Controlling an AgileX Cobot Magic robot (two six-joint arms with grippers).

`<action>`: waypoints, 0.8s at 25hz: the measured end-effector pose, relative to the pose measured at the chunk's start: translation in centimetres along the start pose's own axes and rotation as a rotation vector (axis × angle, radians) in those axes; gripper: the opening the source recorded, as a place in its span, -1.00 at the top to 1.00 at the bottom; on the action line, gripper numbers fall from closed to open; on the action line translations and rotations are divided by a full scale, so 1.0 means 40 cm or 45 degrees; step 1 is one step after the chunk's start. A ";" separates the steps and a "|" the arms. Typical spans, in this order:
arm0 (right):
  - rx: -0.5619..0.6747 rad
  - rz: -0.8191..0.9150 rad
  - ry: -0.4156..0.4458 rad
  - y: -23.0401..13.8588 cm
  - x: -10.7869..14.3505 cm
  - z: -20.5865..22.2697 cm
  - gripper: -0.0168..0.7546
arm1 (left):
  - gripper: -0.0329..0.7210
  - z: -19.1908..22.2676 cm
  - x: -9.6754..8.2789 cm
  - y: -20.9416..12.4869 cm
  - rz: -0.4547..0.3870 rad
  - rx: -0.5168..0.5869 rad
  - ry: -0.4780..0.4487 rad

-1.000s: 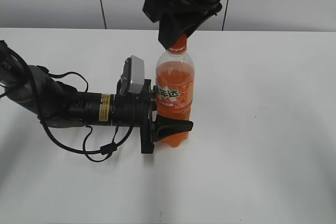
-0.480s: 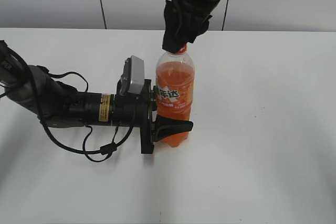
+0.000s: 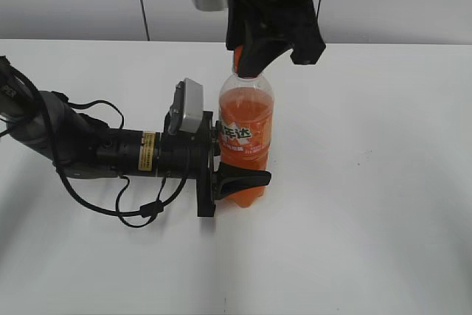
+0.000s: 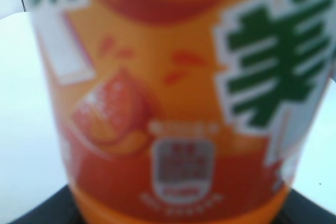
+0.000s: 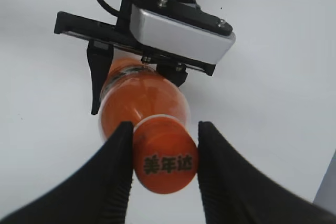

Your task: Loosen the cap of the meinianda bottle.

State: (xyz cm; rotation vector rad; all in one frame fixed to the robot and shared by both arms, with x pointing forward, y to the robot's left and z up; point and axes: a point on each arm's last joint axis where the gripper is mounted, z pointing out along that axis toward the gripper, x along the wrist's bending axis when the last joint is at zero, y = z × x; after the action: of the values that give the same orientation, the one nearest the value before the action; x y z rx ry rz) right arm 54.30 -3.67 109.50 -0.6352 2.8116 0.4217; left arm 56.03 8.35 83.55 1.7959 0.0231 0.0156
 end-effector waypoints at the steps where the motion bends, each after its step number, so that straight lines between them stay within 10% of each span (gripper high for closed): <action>1: 0.000 -0.041 0.000 0.000 0.000 0.000 0.25 | -0.13 0.000 0.000 0.000 0.000 0.000 0.000; 16: 0.001 -0.087 0.002 0.000 0.000 0.000 0.25 | -0.13 0.000 0.000 0.000 0.000 0.000 0.000; 20: 0.005 -0.013 -0.023 -0.001 -0.004 0.000 -0.18 | -0.13 0.000 -0.001 0.000 0.000 0.002 -0.004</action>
State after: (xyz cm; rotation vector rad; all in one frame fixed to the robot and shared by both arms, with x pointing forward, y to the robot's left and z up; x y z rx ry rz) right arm 54.46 -3.63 109.54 -0.6410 2.7902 0.4181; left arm 56.00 8.35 83.54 1.7972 0.0208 0.0131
